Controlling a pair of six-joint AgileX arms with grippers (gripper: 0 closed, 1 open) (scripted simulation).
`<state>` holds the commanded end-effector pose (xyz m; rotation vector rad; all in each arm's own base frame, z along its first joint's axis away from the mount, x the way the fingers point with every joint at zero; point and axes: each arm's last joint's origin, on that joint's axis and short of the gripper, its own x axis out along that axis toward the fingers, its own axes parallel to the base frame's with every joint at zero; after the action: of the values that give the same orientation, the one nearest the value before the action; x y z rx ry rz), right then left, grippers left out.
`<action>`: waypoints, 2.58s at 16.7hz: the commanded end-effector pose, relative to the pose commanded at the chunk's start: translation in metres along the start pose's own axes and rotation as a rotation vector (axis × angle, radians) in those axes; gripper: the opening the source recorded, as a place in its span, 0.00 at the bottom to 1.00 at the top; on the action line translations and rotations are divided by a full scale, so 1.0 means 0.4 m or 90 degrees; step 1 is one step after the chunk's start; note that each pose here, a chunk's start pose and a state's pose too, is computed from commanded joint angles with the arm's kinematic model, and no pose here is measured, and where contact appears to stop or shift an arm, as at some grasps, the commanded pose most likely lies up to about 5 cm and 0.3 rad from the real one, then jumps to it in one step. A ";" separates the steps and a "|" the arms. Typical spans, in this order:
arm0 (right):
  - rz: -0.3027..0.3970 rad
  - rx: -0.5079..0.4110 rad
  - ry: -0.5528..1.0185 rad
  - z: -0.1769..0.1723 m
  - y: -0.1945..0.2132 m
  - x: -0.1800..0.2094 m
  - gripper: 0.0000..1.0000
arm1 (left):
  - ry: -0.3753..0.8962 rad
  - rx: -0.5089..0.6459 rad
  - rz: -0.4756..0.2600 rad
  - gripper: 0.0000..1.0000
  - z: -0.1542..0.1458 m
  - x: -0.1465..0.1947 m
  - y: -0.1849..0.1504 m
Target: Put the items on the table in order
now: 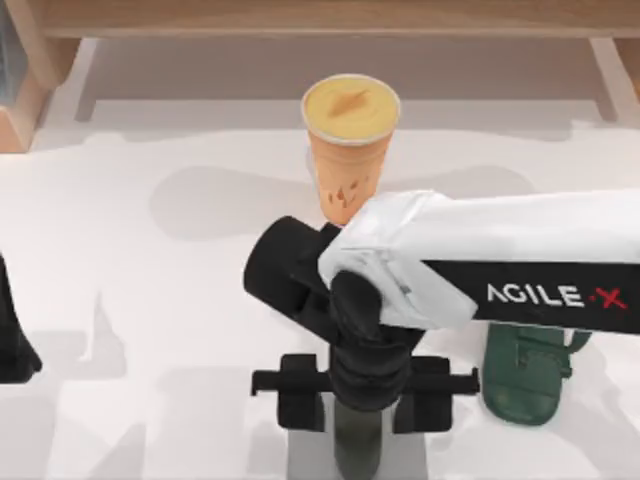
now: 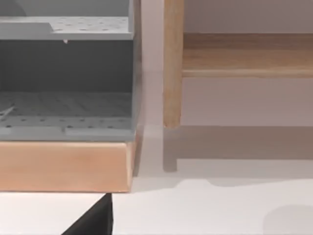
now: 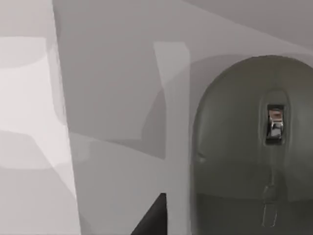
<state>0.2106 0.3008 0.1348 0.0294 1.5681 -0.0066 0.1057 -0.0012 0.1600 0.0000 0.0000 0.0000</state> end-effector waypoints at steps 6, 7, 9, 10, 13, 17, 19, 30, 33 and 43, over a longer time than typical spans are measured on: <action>0.000 0.000 0.000 0.000 0.000 0.000 1.00 | 0.000 0.000 0.000 1.00 0.000 0.000 0.000; 0.000 0.000 0.000 0.000 0.000 0.000 1.00 | 0.000 0.000 0.000 1.00 0.000 0.000 0.000; 0.000 0.000 0.000 0.000 0.000 0.000 1.00 | 0.000 0.000 0.000 1.00 0.000 0.000 0.000; 0.000 0.001 0.000 0.001 -0.001 -0.001 1.00 | 0.000 0.000 0.000 1.00 0.000 0.000 0.000; 0.030 -0.002 -0.010 0.017 0.001 -0.031 1.00 | 0.000 0.000 0.000 1.00 0.000 0.000 0.000; 0.150 -0.027 -0.054 0.101 -0.021 -0.154 1.00 | 0.000 0.000 0.000 1.00 0.000 0.000 0.000; 0.208 -0.049 -0.097 0.166 -0.068 -0.226 1.00 | 0.000 0.000 0.000 1.00 0.000 0.000 0.000; 0.061 -0.120 -0.259 0.381 -0.817 -0.310 1.00 | 0.000 0.000 0.000 1.00 0.000 0.000 0.000; -0.005 -0.106 -0.173 0.298 -1.036 -0.237 1.00 | 0.000 0.000 0.000 1.00 0.000 0.000 0.000; -0.005 -0.092 -0.016 0.139 -1.198 -0.123 1.00 | 0.000 0.000 0.000 1.00 0.000 0.000 0.000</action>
<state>0.2550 -0.1802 0.1771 -0.0908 1.5403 0.1003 0.1057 -0.0012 0.1600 0.0000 0.0000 0.0000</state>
